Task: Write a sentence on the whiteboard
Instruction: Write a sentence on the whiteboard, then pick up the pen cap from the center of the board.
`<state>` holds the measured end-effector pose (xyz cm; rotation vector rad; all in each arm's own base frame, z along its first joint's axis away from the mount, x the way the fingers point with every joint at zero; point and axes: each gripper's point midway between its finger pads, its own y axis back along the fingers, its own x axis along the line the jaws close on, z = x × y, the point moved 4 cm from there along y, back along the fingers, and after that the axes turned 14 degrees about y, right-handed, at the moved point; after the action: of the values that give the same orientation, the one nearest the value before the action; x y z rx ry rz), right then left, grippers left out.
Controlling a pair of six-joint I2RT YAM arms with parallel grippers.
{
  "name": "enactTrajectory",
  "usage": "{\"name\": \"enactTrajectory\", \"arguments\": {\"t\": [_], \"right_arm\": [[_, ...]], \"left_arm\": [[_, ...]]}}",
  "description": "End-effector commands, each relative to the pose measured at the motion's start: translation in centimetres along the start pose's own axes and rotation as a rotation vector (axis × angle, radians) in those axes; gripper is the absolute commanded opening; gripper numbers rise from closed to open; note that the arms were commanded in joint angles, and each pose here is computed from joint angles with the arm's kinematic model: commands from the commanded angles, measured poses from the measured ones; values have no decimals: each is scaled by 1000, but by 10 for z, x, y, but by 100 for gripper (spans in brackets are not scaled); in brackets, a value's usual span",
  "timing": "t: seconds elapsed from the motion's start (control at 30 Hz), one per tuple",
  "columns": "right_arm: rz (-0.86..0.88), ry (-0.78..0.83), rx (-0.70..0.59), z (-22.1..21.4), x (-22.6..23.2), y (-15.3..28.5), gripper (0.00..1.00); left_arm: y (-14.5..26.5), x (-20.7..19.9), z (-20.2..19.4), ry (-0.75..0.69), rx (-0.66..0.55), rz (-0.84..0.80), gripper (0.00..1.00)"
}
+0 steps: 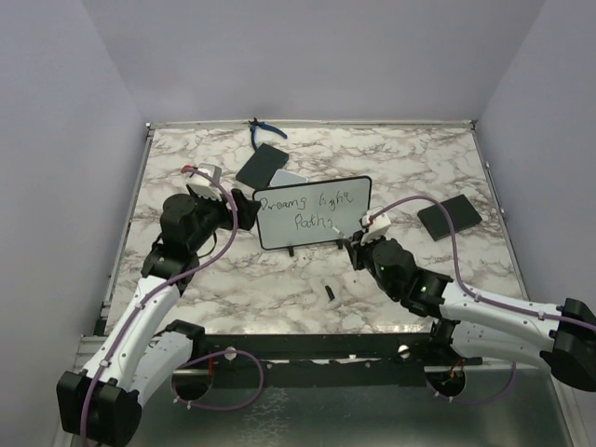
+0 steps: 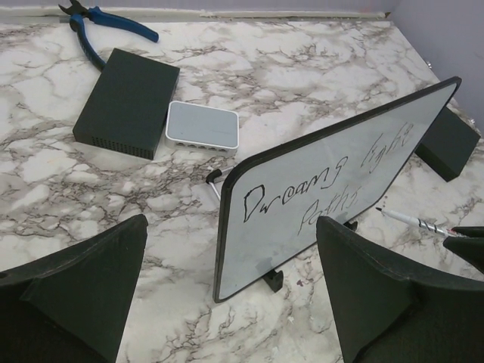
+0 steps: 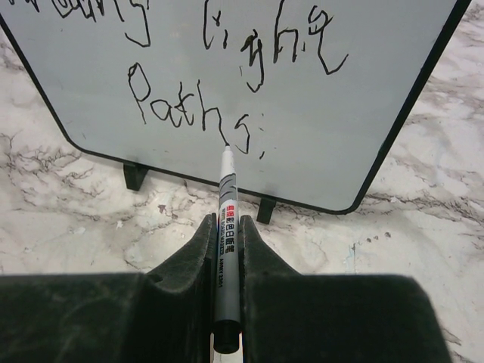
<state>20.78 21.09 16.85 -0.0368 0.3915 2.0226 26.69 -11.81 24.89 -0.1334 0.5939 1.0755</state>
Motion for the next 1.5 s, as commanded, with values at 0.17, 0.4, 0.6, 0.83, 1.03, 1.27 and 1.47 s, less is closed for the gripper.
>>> {"name": "enactTrajectory", "arguments": {"t": [0.17, 0.4, 0.6, 0.83, 1.03, 1.27, 1.47], "right_arm": [[-61, -49, 174, 6, -20, 29, 1], [-259, -128, 221, 22, -60, 63, 1], [-368, -116, 293, 10, -77, 52, 1], [-421, -209, 332, -23, -105, 33, 1], [-465, -273, 273, -15, -123, 39, 1], [-432, -291, 238, -8, -121, 41, 1], [-407, -317, 209, -4, -118, 44, 1]], "left_arm": [[15, -12, -19, -97, 82, 71, 93], [29, -54, -57, -96, 199, -51, 90], [32, -92, -94, -132, 308, -161, 89], [40, -135, -163, -202, 424, -344, 88], [31, -134, -212, -6, 519, -214, 84], [21, -139, -236, 116, 530, -135, 84], [9, -139, -262, 255, 592, -6, 82]]}}
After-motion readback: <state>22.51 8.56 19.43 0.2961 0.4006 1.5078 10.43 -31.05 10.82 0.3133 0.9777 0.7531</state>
